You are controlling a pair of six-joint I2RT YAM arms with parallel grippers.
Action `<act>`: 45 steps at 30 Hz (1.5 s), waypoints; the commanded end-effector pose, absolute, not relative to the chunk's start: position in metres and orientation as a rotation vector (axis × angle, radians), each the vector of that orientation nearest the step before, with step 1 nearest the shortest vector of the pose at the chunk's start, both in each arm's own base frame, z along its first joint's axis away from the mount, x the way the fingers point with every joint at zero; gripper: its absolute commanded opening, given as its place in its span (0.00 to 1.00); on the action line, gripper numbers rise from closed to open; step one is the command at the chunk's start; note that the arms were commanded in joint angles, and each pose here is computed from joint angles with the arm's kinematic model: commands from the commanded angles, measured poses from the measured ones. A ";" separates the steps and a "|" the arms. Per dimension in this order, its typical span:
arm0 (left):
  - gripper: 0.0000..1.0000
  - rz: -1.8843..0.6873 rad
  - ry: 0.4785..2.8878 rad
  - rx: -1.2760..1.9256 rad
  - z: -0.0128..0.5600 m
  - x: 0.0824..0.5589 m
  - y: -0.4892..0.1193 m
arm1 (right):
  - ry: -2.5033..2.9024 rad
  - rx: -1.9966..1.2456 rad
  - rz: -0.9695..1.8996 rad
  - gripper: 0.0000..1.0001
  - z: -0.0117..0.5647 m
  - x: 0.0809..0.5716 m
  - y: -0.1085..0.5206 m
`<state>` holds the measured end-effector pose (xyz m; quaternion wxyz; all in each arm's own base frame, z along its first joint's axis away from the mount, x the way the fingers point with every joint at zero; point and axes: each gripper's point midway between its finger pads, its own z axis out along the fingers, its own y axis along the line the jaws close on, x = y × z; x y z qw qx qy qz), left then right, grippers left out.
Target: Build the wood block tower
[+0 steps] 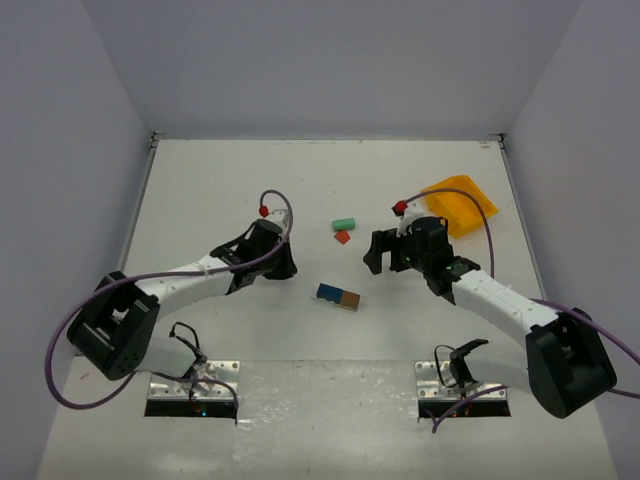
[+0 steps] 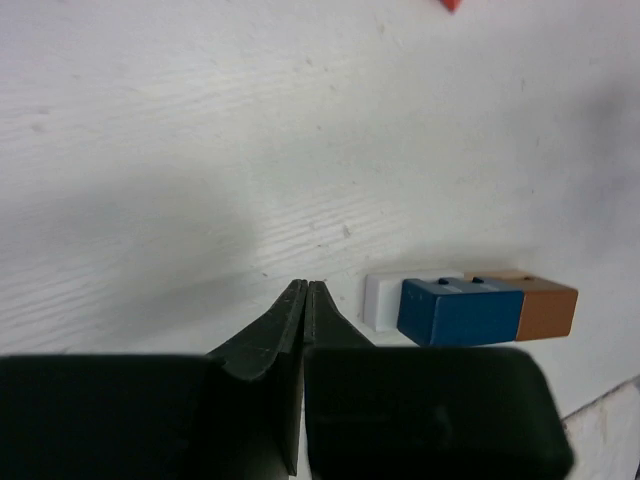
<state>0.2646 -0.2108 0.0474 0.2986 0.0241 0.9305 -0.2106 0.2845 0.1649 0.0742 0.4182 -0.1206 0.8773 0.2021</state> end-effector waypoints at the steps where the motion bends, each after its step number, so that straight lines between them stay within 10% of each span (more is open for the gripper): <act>1: 0.09 -0.382 2.261 -0.189 0.109 0.289 -0.173 | 2.114 -0.329 0.523 0.99 0.093 0.296 0.170; 4: 0.30 -0.360 2.125 -0.334 0.145 0.291 -0.151 | 2.109 -0.324 0.519 0.99 0.093 0.296 0.169; 8: 0.88 -0.387 1.920 -0.471 0.191 0.293 -0.128 | 2.101 -0.324 0.527 0.99 0.094 0.296 0.170; 10: 1.00 -0.406 1.861 -0.485 0.208 0.292 -0.123 | 2.099 -0.328 0.536 0.99 0.095 0.295 0.171; 45: 1.00 -0.344 1.815 -0.324 0.204 0.335 -0.147 | 2.079 -0.483 0.641 0.99 0.091 0.281 0.189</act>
